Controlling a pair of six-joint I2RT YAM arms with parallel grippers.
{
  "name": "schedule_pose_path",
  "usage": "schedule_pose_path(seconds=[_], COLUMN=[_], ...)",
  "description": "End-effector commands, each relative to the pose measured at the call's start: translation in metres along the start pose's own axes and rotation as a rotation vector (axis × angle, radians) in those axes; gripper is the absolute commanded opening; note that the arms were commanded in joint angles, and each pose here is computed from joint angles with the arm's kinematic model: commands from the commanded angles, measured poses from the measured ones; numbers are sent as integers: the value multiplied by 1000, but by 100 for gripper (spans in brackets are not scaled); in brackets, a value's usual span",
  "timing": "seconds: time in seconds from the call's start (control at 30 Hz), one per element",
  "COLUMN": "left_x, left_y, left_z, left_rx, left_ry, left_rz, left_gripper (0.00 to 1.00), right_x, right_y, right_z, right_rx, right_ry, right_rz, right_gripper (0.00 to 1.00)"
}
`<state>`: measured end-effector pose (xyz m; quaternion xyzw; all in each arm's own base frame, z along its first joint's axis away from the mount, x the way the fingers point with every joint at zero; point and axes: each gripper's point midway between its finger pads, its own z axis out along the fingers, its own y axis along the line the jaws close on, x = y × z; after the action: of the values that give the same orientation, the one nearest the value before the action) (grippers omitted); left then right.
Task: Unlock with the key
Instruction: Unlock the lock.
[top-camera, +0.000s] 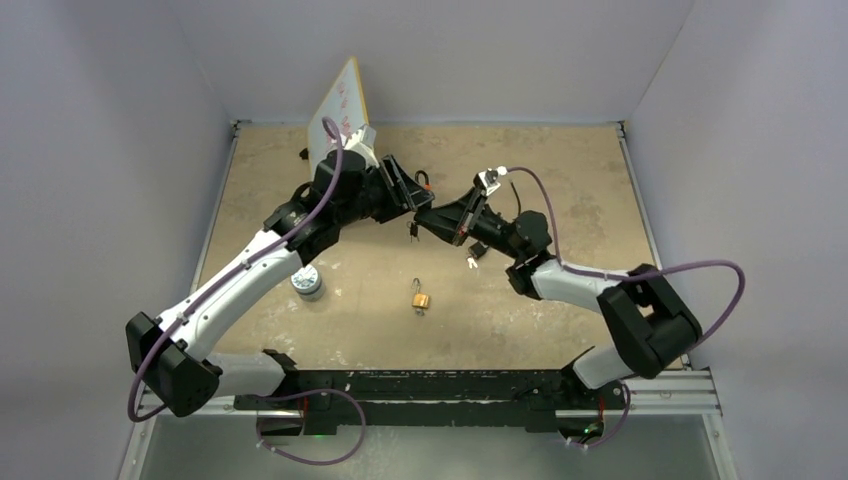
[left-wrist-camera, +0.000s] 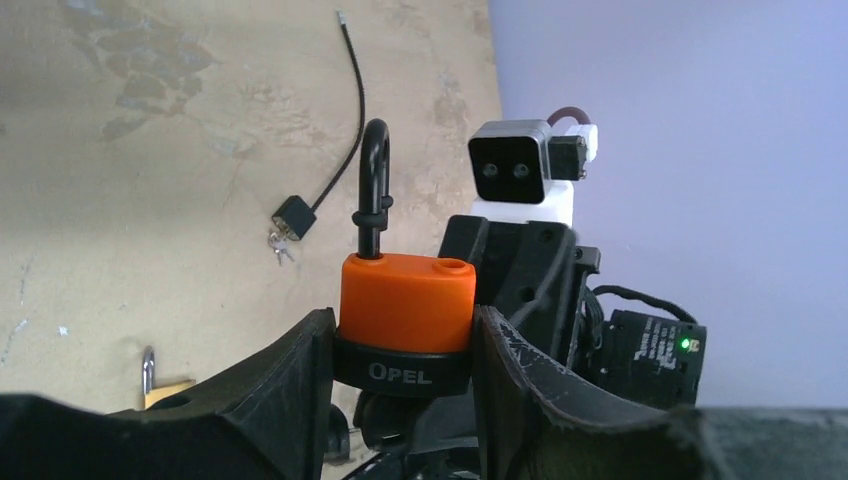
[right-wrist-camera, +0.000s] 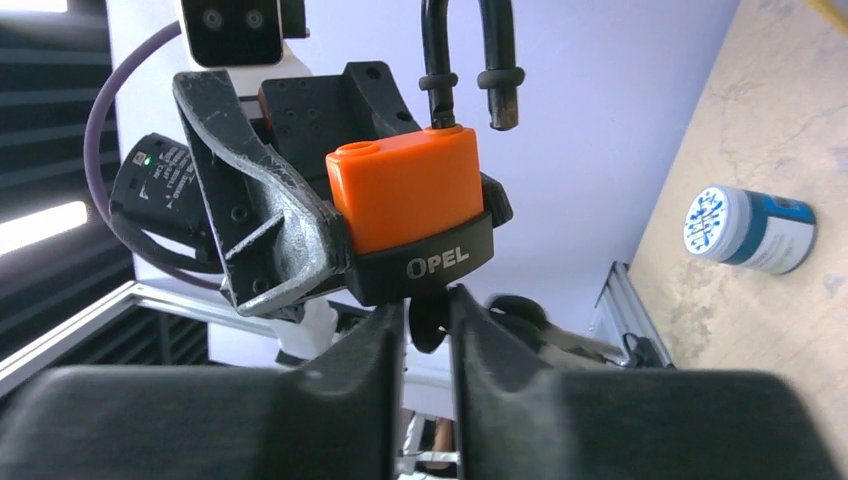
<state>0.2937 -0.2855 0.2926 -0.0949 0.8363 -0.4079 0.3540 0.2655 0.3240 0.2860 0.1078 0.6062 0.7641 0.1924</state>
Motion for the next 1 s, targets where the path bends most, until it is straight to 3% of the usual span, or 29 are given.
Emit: schedule_pose_path(seconds=[0.0,0.2,0.33,0.47,0.67,0.73,0.83,0.87,0.97], left_x=[8,-7,-14,-12,21,28,35,36,37], left_y=[-16,-13,-17,-31,-53,-55,-57,-56,-58], left_z=[-15,-9,-8,-17,-38,-41,-43,-42,-43], left_rx=[124,172,218,347,583,619,655,657,672], left_ry=[-3,-120,-153,-160,-45,-16,14,17,21], left_rz=[109,309,450,603,765,775,762,757,747], left_gripper=[0,0,0,0,0,0,0,0,0], right_x=[-10,-2,1,-5,-29,-34,-38,-40,-46], right_y=[17,-2,-1,11,42,50,54,52,46], right_z=[-9,-35,-54,-72,-68,-61,-46,-43,-39], right_rx=[33,233,341,397,421,406,400,407,433], right_ry=[-60,-13,27,-34,-170,-188,-162,-154,-154], right_rz=[-181,-458,-621,-730,-750,-743,-735,-735,-737], right_gripper=[36,57,59,59,57,52,32,21,10])
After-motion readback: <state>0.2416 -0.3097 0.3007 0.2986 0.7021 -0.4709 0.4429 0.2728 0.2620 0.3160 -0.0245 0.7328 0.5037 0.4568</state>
